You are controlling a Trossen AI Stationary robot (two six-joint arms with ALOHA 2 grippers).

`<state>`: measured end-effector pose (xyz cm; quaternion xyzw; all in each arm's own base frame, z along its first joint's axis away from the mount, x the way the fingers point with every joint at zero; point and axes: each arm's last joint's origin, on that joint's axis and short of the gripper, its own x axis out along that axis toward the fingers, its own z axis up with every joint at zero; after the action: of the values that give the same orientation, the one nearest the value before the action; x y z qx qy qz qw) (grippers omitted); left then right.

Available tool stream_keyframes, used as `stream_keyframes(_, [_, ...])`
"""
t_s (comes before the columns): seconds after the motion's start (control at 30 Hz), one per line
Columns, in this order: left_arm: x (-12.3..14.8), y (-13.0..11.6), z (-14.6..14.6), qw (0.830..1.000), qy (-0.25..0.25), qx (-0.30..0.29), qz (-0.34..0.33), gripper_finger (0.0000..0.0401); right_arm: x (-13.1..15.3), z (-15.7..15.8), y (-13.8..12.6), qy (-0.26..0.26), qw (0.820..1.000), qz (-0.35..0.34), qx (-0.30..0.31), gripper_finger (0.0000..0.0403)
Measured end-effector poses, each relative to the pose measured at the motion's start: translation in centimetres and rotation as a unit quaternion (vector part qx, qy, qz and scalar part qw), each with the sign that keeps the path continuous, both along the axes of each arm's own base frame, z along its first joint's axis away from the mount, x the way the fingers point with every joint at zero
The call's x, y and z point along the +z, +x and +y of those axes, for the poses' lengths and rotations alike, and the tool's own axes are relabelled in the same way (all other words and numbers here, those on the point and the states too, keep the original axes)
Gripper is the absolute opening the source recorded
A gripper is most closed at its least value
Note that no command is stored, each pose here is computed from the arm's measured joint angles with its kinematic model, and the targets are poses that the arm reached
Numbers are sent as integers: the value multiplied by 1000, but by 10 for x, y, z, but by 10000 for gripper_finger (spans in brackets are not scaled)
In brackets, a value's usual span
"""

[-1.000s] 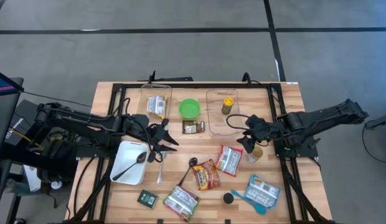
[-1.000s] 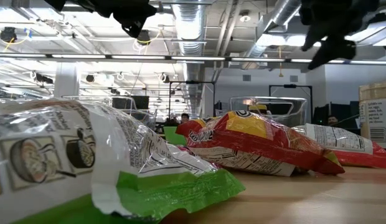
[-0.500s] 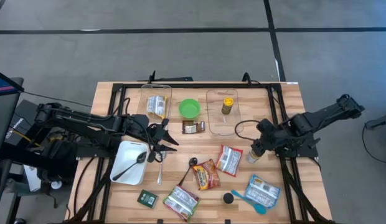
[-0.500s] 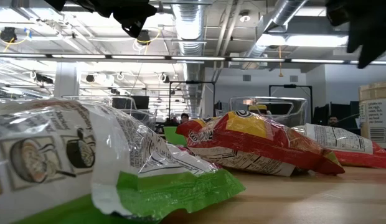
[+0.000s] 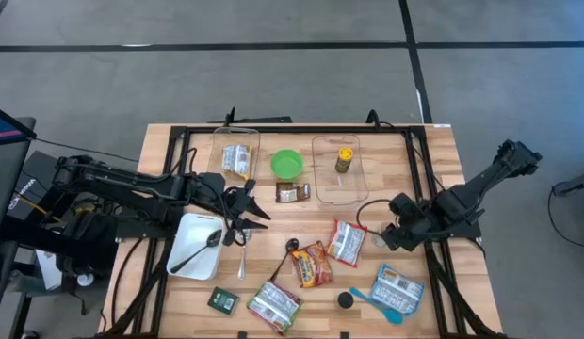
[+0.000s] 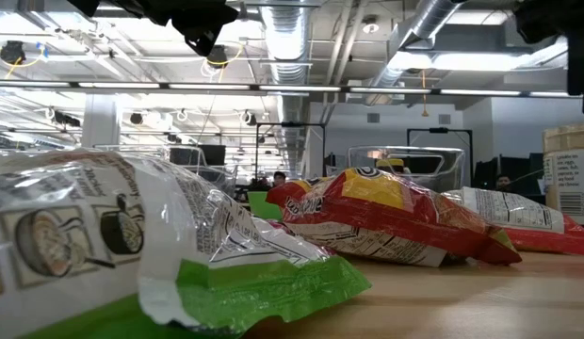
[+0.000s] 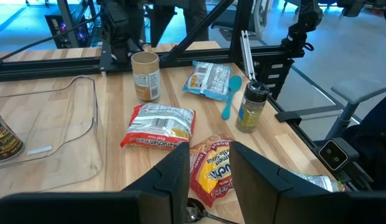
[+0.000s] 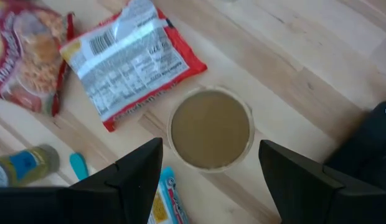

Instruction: Pick & Place Food Item

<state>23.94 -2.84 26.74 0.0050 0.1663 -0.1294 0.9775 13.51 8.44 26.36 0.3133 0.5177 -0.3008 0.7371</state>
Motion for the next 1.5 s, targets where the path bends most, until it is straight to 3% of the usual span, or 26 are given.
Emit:
stream_keyframes(0.8, [0, 0, 0, 1000, 0, 0, 0, 108, -6, 8, 4, -31, 996, 25, 80, 260])
stream_keyframes(1.5, [0, 0, 0, 1000, 0, 0, 0, 108, -6, 7, 2, -21, 999, 24, 27, 261])
